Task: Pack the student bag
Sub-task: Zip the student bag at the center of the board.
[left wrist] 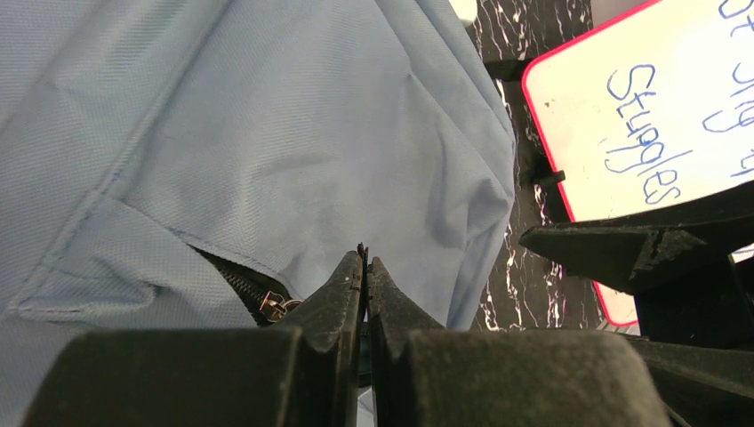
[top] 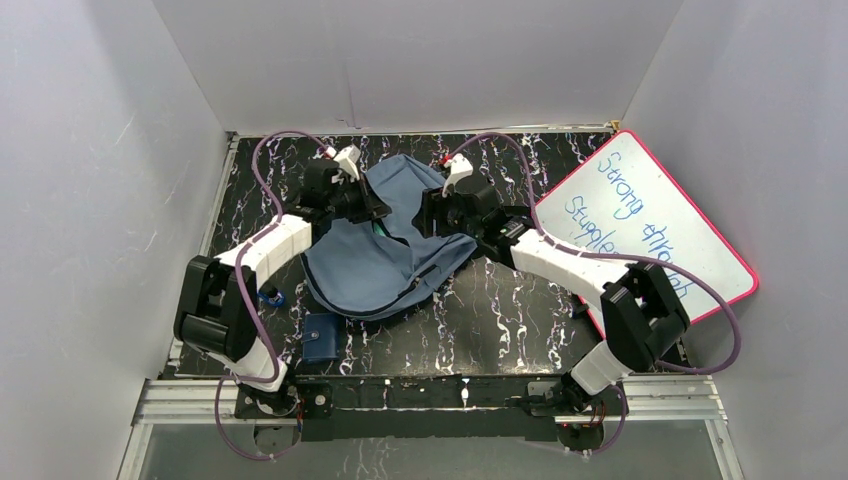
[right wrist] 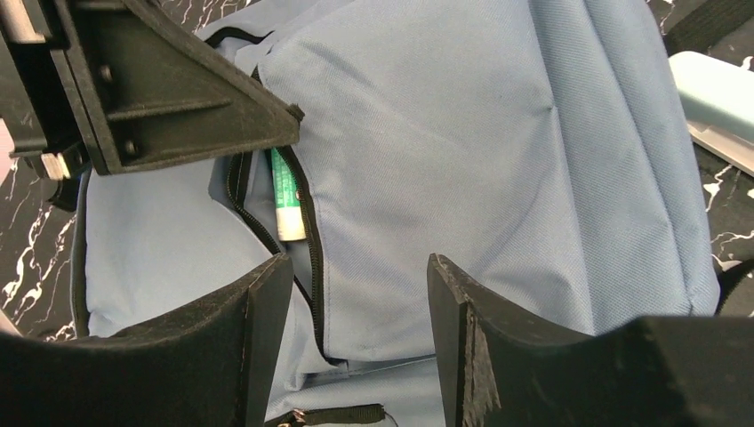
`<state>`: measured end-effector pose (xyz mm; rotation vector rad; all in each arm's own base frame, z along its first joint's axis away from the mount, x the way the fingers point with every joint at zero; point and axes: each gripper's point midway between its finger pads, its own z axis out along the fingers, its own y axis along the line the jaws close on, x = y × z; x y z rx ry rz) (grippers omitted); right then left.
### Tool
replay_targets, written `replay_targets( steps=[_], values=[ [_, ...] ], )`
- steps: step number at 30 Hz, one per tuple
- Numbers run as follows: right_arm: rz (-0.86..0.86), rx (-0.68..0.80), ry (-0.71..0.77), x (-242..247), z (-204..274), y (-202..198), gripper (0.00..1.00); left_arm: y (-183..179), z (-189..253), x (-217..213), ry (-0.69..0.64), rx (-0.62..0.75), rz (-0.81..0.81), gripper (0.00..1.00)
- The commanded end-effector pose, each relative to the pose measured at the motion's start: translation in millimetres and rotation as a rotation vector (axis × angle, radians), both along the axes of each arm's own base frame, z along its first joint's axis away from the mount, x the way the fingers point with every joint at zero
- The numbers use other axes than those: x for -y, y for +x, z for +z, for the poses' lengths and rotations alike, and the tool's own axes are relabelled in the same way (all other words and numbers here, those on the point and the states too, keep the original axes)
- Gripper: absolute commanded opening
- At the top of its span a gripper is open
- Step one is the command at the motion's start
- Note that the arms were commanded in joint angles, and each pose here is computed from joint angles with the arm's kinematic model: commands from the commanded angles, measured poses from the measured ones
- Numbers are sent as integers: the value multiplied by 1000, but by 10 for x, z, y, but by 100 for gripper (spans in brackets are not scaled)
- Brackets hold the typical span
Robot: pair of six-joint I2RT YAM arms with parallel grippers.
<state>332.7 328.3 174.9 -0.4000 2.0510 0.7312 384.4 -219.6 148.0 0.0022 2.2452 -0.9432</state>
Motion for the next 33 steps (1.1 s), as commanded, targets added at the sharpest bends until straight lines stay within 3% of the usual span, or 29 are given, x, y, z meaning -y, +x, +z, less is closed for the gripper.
replay_targets(
  steps=[1,16,24,33],
  values=[
    [-62,77,68,99,344,89,66,-139,459,258,-28,111,-68,0],
    [-84,61,96,246,351,-2,67,-349,103,312,50,69,-46,2],
    [-59,34,115,209,314,-65,68,-261,323,272,37,94,19,26],
    [-45,-120,181,-1,243,-101,68,-73,491,-143,83,110,215,39]
  ],
)
